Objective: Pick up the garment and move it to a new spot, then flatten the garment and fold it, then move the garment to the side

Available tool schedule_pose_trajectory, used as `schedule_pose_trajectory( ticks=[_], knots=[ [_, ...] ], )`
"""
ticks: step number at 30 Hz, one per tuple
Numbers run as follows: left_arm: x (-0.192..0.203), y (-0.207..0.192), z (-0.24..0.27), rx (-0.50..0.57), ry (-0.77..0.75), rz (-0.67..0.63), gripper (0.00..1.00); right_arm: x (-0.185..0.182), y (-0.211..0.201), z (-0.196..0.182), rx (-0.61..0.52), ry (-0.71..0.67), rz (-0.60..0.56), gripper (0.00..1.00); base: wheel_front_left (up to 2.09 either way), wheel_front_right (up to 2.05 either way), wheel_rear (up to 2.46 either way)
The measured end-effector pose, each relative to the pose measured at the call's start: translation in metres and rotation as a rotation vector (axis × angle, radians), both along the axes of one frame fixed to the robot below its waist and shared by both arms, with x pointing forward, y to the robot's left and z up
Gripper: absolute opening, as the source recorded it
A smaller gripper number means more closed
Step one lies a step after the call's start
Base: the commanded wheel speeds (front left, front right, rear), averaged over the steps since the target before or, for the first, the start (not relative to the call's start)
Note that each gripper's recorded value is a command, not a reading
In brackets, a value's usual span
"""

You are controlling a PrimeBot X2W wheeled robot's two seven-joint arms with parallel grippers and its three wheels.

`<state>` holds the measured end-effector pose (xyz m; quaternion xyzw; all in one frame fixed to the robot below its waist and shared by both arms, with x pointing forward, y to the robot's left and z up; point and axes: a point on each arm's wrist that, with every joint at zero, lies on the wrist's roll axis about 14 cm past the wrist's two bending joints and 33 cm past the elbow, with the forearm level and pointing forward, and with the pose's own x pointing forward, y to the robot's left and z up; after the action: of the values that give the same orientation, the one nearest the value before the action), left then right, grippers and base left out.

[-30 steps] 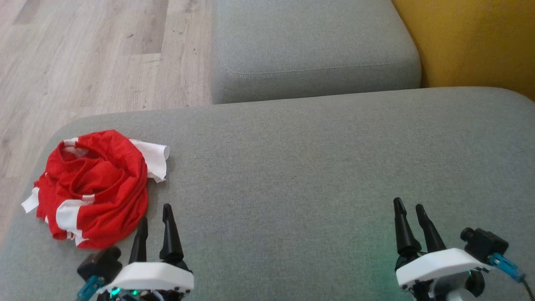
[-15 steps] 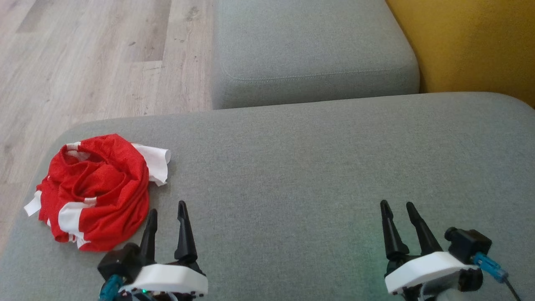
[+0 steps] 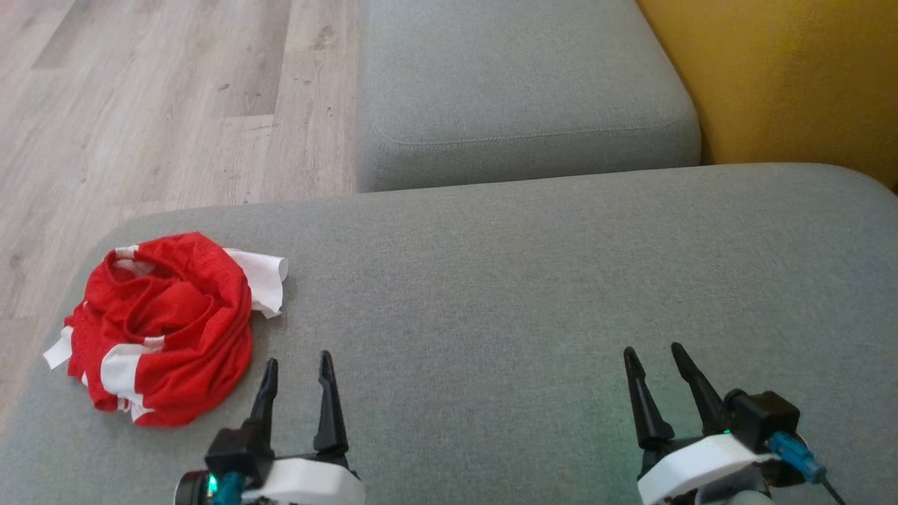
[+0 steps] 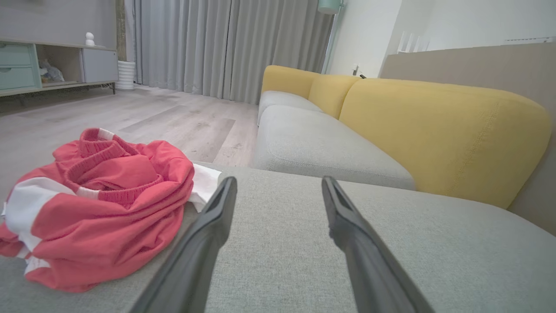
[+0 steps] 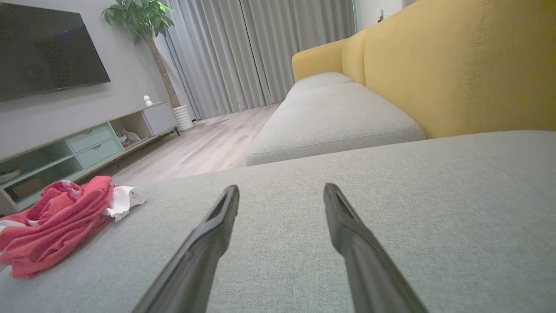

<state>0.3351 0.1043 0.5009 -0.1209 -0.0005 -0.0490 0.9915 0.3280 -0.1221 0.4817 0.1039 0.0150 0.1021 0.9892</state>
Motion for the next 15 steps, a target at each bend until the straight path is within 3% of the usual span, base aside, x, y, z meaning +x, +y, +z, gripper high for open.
schedule_pose_trajectory(
  ticks=[15],
  knots=[
    [-0.0083,-0.0072,0.0031,0.183,-0.07,-0.013,1.0,-0.0033,-0.0028,0.0012,-0.151,-0.05,0.013,1.0,0.0,0.0,0.0]
  ],
)
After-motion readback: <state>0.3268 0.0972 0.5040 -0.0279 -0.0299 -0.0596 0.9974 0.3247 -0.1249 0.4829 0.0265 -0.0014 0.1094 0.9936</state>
